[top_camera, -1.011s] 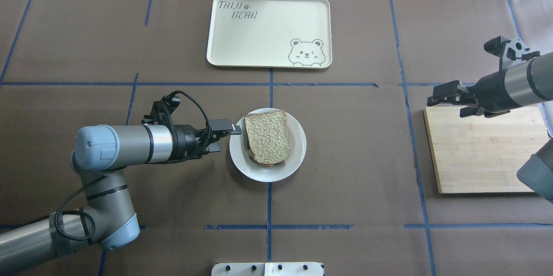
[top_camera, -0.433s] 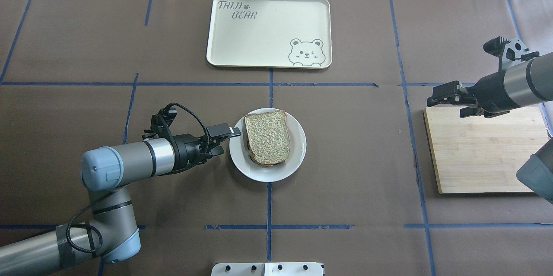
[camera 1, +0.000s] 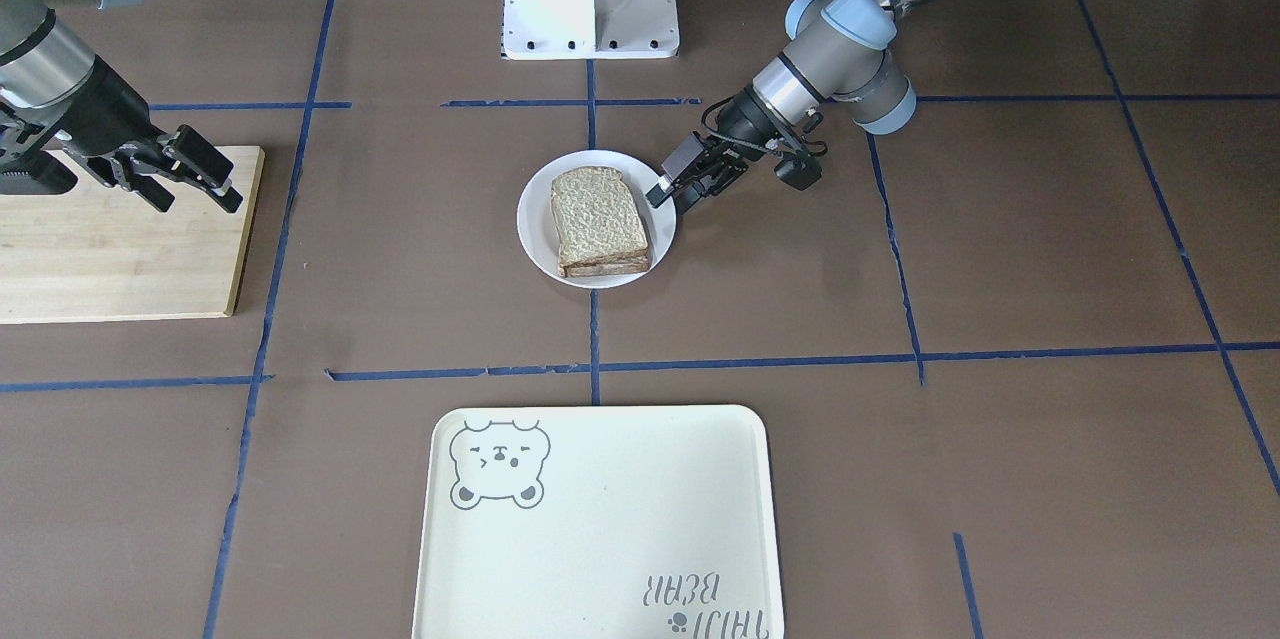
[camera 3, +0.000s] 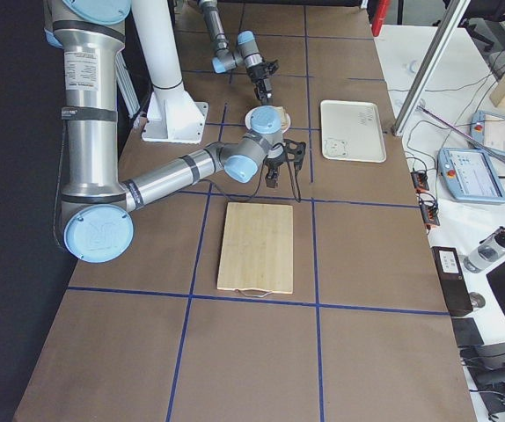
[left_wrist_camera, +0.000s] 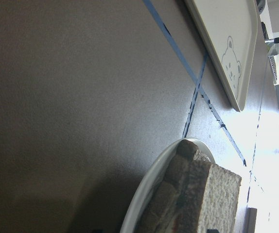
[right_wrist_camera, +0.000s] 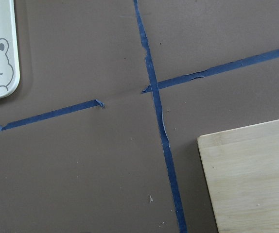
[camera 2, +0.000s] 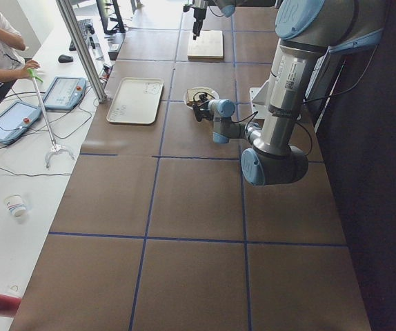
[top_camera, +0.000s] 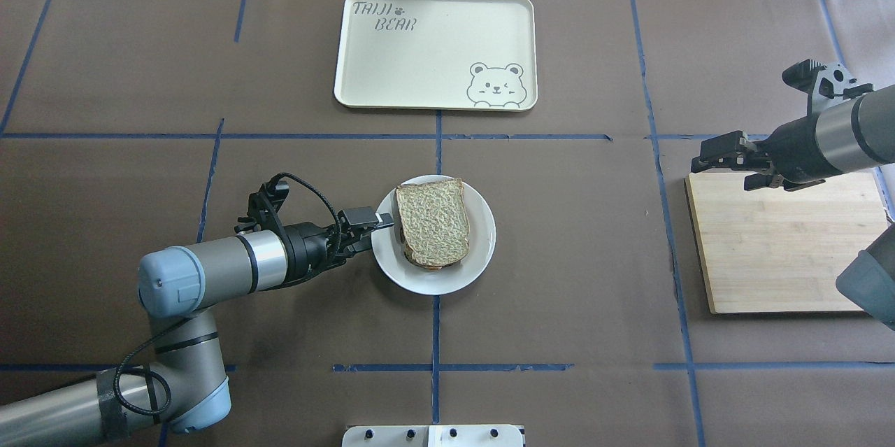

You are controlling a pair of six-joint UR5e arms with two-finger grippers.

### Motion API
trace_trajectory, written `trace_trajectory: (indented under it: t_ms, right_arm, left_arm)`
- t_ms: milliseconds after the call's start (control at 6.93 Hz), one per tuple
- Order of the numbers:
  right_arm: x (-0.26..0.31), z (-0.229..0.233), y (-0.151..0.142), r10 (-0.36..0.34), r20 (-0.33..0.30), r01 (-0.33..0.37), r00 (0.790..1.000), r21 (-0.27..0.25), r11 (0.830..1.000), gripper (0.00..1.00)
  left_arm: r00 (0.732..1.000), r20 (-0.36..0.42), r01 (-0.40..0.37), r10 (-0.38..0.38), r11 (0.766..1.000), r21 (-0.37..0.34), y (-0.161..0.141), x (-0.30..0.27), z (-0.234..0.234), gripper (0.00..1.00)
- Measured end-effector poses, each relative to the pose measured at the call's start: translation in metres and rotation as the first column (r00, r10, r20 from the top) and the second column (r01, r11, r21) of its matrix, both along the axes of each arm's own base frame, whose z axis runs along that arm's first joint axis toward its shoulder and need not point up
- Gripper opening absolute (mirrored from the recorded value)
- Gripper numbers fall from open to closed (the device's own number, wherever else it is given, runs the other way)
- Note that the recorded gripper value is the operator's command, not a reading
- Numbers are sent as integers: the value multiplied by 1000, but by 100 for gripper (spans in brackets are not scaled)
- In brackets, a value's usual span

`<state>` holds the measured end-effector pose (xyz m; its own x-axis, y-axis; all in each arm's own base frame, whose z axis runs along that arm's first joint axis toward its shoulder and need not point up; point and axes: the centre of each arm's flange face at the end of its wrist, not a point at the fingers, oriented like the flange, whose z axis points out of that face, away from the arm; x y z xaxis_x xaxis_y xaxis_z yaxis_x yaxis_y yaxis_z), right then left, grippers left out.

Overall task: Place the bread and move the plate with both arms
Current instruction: 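Grip the near rim of the white plate with the left gripper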

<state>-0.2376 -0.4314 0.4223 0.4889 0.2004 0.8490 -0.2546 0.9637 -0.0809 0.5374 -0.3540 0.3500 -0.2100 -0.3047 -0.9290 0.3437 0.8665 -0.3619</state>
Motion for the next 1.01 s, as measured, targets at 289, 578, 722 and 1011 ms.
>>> trace_trajectory:
  t_ms: [289,578,722,1011]
  right_arm:
    - [0,0,0,0,0,0,1000,0,1000,99]
    - [0,0,0,0,0,0,1000,0,1000,99]
    - [0,0,0,0,0,0,1000,0,1000,99]
    - [0,0,0,0,0,0,1000,0,1000,99]
  left_arm:
    - [1000,-14,-6,6,1000,2,2,4,9,57]
    - [1000,-21,-20,20,1000,4,10,10,15,57]
    - [999,-23,-25,25,1000,5,12,15,13,50]
    - [999,-28,-28,29,1000,7,10,27,7,32]
